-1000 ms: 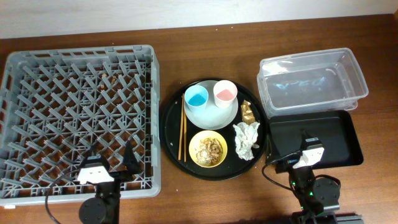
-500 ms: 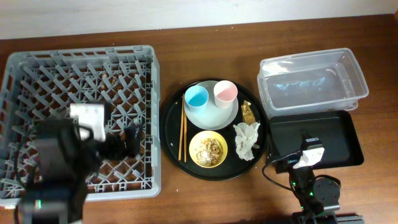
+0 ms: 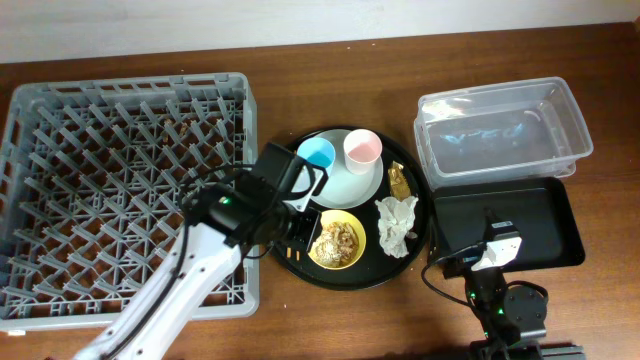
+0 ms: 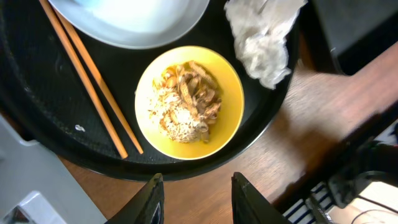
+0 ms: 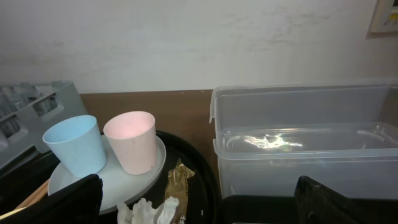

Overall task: Sort waste into correct bins and load items into the dishwasher rack
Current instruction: 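Grasp the blue cup with the left gripper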

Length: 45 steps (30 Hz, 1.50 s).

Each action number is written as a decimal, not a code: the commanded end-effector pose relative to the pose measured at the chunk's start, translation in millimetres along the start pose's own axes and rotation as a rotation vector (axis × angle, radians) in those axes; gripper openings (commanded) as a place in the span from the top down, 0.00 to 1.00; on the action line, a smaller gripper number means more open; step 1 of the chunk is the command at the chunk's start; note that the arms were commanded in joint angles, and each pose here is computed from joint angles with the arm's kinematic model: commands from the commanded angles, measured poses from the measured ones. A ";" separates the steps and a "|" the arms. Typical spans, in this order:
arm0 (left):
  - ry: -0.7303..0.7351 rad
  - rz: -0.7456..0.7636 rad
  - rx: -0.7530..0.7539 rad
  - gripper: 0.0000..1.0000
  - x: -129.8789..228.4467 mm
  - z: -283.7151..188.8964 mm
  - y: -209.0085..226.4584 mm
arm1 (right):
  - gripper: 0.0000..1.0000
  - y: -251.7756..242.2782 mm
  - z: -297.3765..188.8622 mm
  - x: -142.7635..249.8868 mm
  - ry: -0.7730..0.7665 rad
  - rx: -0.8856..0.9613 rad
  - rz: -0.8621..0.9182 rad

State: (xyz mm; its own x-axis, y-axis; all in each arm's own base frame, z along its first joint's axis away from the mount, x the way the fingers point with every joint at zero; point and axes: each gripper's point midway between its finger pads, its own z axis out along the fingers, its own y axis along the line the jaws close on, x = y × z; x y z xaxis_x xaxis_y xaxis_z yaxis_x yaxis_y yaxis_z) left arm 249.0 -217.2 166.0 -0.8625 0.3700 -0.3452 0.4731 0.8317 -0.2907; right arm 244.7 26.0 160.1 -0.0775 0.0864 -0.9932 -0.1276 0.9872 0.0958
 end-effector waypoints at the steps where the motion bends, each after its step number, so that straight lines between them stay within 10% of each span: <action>1: 0.053 -0.022 -0.044 0.66 0.8 20.3 7.5 | 0.01 -1.5 -0.1 2.0 0.003 0.005 -0.002; 22: 0.081 0.081 -0.133 0.72 12.8 35.9 -15.1 | 0.01 -1.4 -0.1 2.0 0.003 0.005 -0.002; 24: 0.048 0.091 -0.121 0.65 5.2 37.2 -20.0 | 0.01 -1.4 -0.1 2.0 0.003 0.005 -0.002; 26: -0.019 0.062 -0.101 0.35 -10.5 37.9 -25.5 | 0.01 -1.4 -0.1 2.0 0.003 0.005 -0.003; 30: -0.145 0.065 -0.221 0.22 -38.4 32.7 -8.0 | 0.01 -1.4 -0.1 2.0 0.003 0.005 -0.003; 45: -0.179 0.079 -0.288 0.25 -48.1 27.2 8.6 | 0.01 -1.5 0.0 2.1 0.003 0.005 -0.003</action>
State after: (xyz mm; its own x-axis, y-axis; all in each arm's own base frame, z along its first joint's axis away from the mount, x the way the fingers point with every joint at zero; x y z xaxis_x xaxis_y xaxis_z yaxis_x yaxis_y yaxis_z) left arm 291.6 -241.6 150.9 -0.7840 0.3744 -0.4952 0.4428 0.8963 -0.0235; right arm 244.7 26.0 160.1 -0.0775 0.0864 -0.9932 -0.1276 0.9872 0.0958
